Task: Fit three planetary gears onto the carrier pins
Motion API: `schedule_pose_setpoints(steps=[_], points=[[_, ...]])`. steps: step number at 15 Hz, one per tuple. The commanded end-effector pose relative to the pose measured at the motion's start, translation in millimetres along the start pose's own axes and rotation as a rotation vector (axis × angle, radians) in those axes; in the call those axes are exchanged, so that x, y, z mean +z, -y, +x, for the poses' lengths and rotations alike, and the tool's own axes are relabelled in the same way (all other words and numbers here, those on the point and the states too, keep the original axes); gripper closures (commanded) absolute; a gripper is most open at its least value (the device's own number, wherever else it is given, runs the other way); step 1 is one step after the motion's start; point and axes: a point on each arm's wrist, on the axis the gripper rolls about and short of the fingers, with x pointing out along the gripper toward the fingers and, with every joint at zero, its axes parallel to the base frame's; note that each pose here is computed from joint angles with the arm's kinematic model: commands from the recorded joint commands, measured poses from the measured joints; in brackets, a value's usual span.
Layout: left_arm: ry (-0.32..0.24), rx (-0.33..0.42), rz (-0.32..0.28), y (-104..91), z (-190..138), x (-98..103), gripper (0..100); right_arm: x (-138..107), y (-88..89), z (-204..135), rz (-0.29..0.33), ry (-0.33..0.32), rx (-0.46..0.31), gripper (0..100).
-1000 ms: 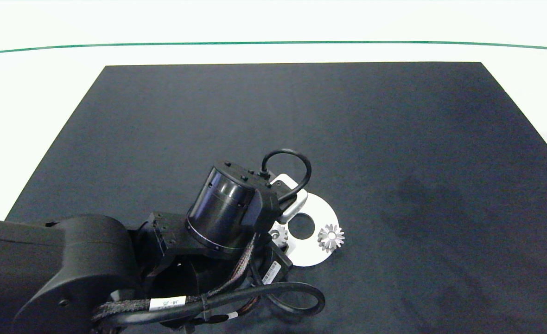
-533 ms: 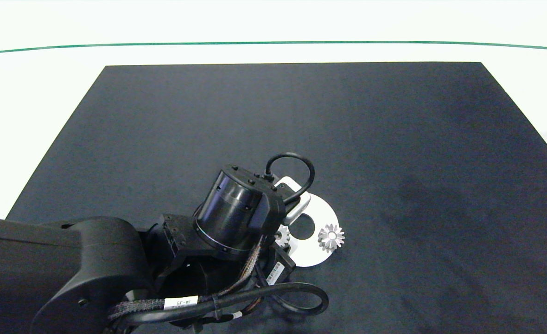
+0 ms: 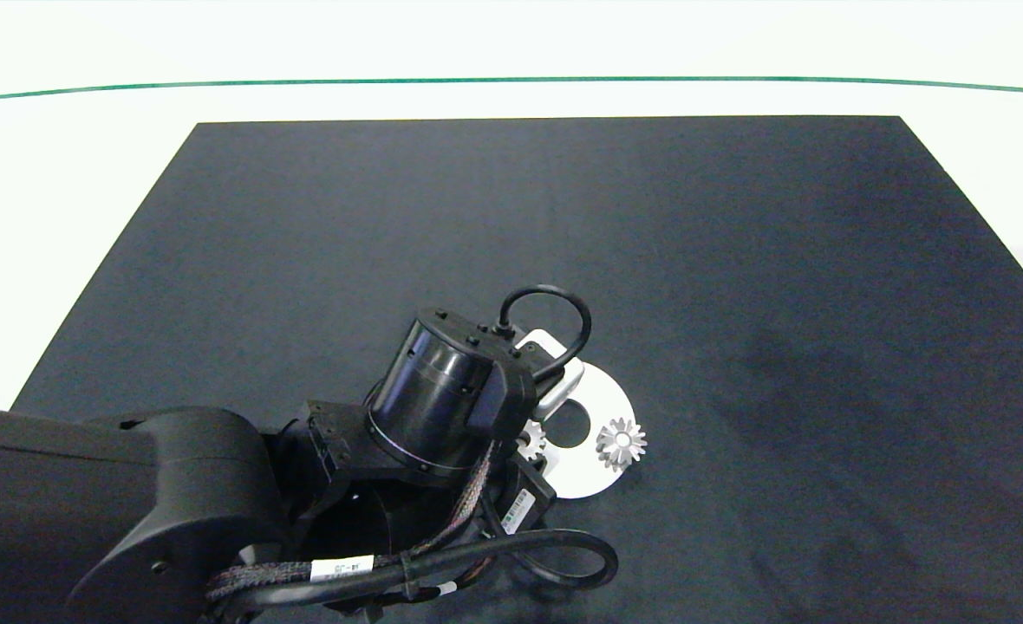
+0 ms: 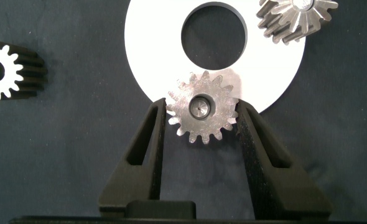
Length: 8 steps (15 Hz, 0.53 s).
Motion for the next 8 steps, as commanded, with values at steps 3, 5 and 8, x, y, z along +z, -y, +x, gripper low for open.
schedule_pose_setpoints(steps=[3,5,8], points=[[0.005,-0.007,0.006,2.4,-4.6,-0.2,0,0.1,0.1,-0.6,-0.001,0.001,-0.001,0],[0.020,-0.008,0.004,1.9,-7.2,3.0,0,0.5,0.4,-1.6,0.000,0.006,-0.001,0],[0.161,0.070,-0.089,-31.3,-20.4,45.1,0,1.2,0.9,-3.5,0.002,0.015,-0.003,0]])
